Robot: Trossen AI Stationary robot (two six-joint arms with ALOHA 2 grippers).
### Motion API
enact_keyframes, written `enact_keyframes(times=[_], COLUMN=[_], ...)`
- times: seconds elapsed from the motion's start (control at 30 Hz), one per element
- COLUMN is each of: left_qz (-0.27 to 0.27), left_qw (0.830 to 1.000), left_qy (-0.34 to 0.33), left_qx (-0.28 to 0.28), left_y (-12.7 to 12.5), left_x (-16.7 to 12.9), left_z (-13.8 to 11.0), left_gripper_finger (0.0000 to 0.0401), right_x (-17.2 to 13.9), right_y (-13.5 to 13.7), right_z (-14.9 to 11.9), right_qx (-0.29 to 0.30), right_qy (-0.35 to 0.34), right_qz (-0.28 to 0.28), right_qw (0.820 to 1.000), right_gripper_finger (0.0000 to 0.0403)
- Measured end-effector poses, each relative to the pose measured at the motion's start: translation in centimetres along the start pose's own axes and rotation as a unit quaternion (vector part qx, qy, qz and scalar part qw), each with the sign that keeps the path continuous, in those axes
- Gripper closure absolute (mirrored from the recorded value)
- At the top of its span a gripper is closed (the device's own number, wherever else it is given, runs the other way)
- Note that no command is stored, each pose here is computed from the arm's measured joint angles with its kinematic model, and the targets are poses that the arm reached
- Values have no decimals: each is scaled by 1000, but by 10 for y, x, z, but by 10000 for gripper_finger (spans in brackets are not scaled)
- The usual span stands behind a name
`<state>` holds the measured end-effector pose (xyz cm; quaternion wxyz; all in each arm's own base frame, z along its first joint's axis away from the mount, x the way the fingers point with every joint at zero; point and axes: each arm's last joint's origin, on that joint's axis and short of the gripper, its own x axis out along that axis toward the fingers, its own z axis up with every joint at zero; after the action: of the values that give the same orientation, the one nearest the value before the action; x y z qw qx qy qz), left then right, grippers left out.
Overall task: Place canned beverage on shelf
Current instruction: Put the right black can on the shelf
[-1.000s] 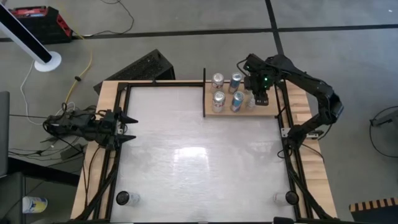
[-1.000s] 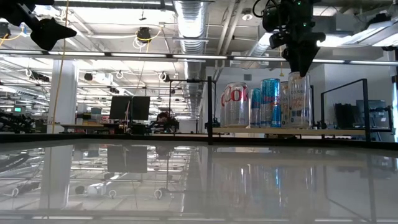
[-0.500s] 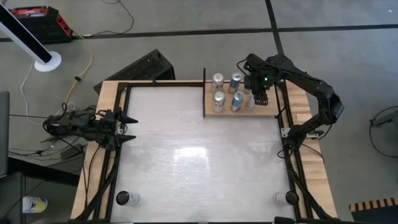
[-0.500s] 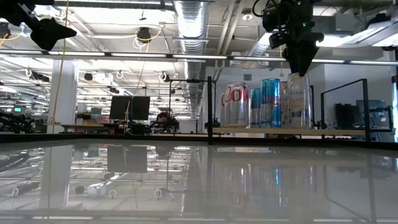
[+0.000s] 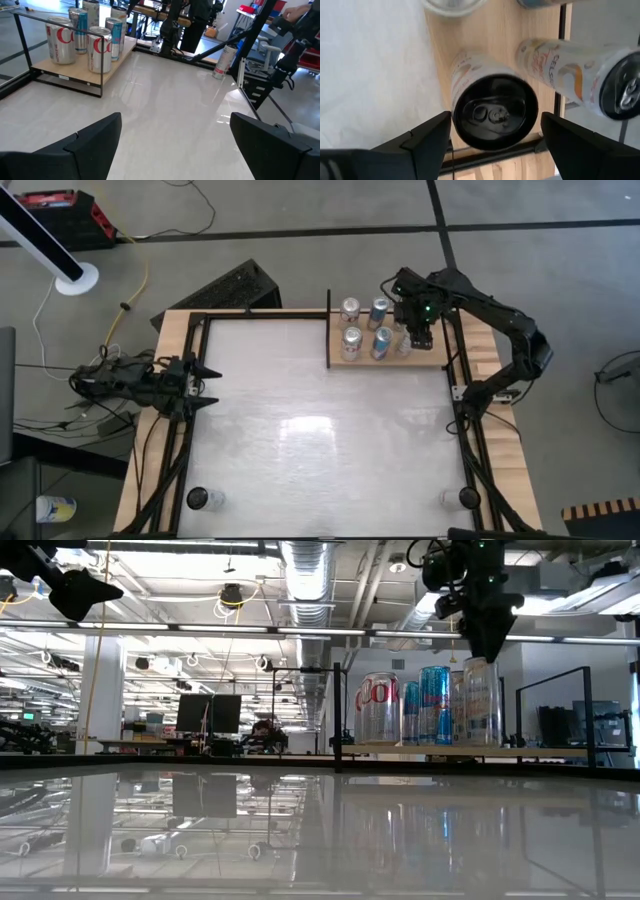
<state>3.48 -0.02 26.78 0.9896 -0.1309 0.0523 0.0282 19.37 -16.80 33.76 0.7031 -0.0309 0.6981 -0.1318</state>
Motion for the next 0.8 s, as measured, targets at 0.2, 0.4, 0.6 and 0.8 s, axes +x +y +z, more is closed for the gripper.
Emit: enact_keyframes(times=[0.2,0.4,0.6,0.8], left_qz=[0,0,0,0], left_qw=[1000,1000,1000,1000], left_qy=[0,0,0,0], left_qx=[0,0,0,0], left_y=[0,0,0,0], left_x=[0,0,0,0], left_z=[0,0,0,0], left_gripper_finger=[44,44,44,44], right_x=[0,0,-7,-26], right_y=[2,3,10,34], right_z=[-4,-6,-10,-14], right_qx=[11,28,56,88], right_qy=[22,30,30,4], right_qz=[10,14,15,10], right_qw=[1000,999,998,996], right_gripper_finger=[71,71,72,72])
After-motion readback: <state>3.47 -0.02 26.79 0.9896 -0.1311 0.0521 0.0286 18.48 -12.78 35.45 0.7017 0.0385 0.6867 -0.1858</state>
